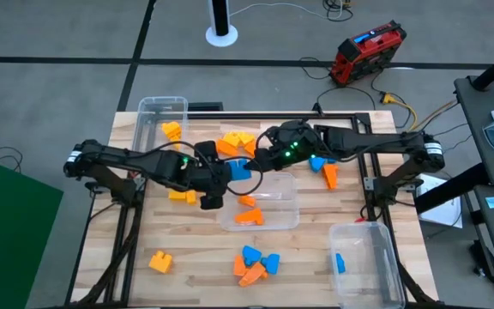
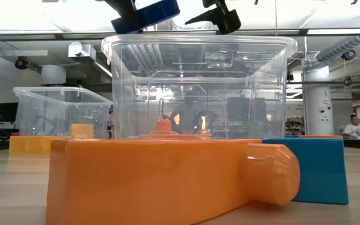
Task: Sort blocks
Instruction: Put the blue game piece into the bottom right transparent bin
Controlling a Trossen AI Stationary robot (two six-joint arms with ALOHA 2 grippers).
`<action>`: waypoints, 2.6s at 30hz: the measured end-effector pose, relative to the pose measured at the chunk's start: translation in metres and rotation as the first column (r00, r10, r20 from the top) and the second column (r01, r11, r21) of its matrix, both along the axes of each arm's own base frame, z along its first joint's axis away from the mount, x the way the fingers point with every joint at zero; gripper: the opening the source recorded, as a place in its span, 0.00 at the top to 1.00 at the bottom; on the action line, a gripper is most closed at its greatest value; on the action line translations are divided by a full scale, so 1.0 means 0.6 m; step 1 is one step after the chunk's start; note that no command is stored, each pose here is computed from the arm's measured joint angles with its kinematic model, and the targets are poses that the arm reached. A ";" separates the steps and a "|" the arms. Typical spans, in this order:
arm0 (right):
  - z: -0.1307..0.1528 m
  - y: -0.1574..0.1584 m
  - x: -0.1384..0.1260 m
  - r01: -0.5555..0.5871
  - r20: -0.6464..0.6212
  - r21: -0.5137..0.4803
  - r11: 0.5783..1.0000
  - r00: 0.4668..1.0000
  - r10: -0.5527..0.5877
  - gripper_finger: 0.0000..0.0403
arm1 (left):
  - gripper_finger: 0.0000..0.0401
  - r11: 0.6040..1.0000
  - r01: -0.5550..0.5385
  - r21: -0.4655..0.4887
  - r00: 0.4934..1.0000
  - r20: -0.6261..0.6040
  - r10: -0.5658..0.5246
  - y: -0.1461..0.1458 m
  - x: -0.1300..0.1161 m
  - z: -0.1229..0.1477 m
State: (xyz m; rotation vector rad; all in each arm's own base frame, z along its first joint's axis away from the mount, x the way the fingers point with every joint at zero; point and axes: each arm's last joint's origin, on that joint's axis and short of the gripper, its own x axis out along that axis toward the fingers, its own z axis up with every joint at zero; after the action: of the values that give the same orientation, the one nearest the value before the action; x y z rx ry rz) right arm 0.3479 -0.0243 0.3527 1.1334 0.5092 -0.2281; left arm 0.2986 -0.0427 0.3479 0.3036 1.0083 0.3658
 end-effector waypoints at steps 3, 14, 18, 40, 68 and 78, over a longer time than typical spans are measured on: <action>-0.003 0.004 0.010 -0.041 0.028 -0.003 0.999 0.999 0.041 0.22 | 0.39 1.000 -0.001 -0.008 0.999 0.037 0.001 -0.001 0.009 0.001; -0.006 0.008 0.020 -0.064 0.059 -0.020 0.998 0.996 0.065 0.34 | 0.38 1.000 -0.003 -0.019 0.994 0.109 0.005 -0.004 0.042 0.018; -0.008 0.007 0.021 -0.057 0.050 -0.020 0.998 0.997 0.058 0.50 | 0.36 1.000 -0.002 -0.021 0.993 0.122 0.005 -0.005 0.047 0.023; 0.019 0.008 -0.041 -0.068 -0.060 -0.037 0.997 0.996 0.066 0.69 | 0.33 0.999 -0.012 -0.039 0.989 0.144 0.017 -0.006 0.046 0.032; 0.037 0.190 -0.263 -0.423 -0.692 0.256 0.869 0.548 0.470 0.69 | 0.33 1.000 -0.001 -0.010 0.970 0.243 0.004 0.034 -0.055 0.118; 0.025 0.266 -0.293 -0.469 -0.752 0.275 0.839 0.439 0.492 0.63 | 0.33 0.999 -0.032 -0.025 0.964 0.262 0.038 0.044 -0.073 0.129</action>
State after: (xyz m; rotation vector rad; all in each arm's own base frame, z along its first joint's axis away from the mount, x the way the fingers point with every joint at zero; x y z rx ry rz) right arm 0.1723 0.1352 0.3677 0.7979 1.6558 -0.2219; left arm 0.2546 -0.0160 0.4251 0.2120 0.7566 0.4157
